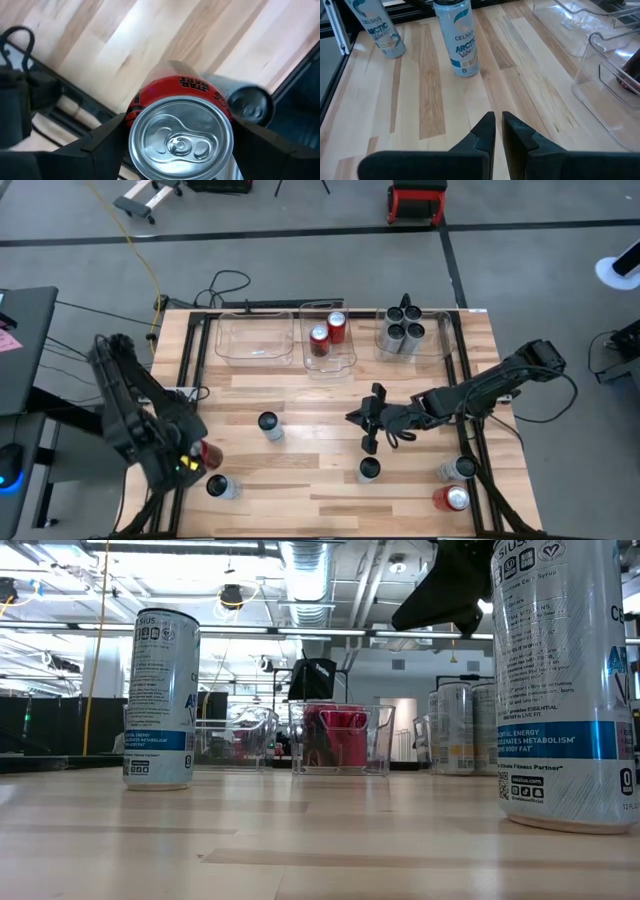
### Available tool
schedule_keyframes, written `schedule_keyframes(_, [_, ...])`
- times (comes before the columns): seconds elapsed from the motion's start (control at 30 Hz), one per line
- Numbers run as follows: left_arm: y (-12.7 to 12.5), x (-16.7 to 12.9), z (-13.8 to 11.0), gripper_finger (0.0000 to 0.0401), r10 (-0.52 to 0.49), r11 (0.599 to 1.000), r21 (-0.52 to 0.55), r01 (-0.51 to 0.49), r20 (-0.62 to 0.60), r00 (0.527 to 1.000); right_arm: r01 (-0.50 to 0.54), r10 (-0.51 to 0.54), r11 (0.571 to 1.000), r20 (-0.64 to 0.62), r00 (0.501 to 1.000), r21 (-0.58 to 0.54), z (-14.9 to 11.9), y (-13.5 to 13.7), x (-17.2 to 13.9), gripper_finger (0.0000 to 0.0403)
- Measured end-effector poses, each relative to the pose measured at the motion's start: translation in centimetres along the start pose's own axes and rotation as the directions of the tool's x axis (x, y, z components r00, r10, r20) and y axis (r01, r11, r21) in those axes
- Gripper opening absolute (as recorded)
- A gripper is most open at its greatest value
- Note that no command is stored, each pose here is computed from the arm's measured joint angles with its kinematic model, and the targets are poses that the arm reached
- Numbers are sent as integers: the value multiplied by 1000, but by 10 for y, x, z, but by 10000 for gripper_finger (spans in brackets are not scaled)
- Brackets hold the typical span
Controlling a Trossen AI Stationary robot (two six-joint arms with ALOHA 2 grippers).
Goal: Sort soda cans
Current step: Put the red-black soda can into the middle transparent bin
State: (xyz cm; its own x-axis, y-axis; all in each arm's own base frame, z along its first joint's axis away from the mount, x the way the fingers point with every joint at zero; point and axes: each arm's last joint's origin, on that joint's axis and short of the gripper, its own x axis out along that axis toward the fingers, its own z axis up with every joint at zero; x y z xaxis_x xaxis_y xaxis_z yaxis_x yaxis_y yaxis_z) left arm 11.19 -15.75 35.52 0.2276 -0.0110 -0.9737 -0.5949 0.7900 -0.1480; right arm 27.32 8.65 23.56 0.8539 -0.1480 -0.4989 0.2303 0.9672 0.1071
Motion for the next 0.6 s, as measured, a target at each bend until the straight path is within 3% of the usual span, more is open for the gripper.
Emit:
schedule_keyframes(0.17, [17, -10, 23, 294, -47, 999, -24, 48, 41, 998, 0, 0, 1000, 14, 1000, 9, 3, -2, -2, 54])
schedule_keyframes(0.3, [37, -21, 47, 294, -57, 996, -49, 71, 241, 969, -4, 4, 1000, 22, 1000, 2, 4, -1, -2, 54])
schedule_keyframes(0.4, [54, -28, 63, 294, -15, 998, -46, 35, 378, 926, -6, 6, 1000, 27, 1000, 1, 4, -1, -2, 54])
schedule_keyframes(0.6, [80, -36, 91, 294, 98, 994, -12, -107, 513, 852, -9, 10, 1000, 18, 1000, -6, 4, -1, -2, 54])
